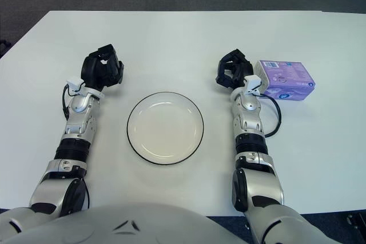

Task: Put the tissue paper into the plate.

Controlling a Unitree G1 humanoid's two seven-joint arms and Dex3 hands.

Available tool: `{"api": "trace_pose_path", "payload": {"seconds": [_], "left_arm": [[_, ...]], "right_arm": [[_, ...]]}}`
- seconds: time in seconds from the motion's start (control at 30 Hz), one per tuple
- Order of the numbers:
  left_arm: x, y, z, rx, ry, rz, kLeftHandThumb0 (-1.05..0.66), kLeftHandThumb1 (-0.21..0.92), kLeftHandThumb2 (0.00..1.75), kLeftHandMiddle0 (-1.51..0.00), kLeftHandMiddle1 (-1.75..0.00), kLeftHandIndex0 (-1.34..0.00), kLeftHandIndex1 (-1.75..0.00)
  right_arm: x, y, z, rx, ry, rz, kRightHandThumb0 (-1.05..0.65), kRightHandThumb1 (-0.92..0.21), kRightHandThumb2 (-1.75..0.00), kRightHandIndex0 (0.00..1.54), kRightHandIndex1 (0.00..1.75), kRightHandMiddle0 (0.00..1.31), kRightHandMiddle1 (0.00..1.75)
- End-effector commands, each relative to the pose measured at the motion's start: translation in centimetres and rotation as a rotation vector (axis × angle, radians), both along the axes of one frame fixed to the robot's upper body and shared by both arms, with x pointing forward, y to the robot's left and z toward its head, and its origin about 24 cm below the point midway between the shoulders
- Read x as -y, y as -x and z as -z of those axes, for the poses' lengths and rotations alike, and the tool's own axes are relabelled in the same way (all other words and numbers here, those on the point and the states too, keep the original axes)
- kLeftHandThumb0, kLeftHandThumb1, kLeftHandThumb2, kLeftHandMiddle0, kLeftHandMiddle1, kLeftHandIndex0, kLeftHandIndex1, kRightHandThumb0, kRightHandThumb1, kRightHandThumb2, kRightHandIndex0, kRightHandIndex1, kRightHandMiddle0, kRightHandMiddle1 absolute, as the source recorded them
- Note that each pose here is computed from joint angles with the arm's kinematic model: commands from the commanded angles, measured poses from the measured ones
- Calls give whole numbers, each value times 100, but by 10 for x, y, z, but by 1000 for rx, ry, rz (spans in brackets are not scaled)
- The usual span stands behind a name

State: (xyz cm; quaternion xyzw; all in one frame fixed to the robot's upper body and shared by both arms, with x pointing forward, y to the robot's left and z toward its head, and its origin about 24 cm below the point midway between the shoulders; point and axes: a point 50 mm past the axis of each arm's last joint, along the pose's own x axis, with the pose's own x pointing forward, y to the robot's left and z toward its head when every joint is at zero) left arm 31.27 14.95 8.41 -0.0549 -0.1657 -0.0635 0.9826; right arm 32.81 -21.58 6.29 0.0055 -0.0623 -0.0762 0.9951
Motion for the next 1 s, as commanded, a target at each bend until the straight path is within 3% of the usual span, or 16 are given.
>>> {"api": "trace_pose_path", "payload": {"seconds": [0.0,0.2,0.47,0.97], "left_arm": [[-3,44,81,-302,46,-57,-35,53,115,-136,-175,-104,-175],[-4,45,81,-301,51,-55,-34,53,115,-136,-175,-104,-175],[-5,44,82,-306,53,-50,-34,53,115,-136,-175,-103,-175],[-4,43,83,-309,43,-49,-35,54,115,-136,-175,-104,-175]], "right_arm": [[-1,36,60,-204,-52,30,-44,-44,-116,106,175,52,175],[4,38,53,-167,-74,51,-44,-45,-115,103,175,51,175],[2,40,-5,16,-75,103,-43,-49,-110,99,175,48,175],[8,60,-50,161,50,148,-42,-52,-105,82,175,45,175]]}}
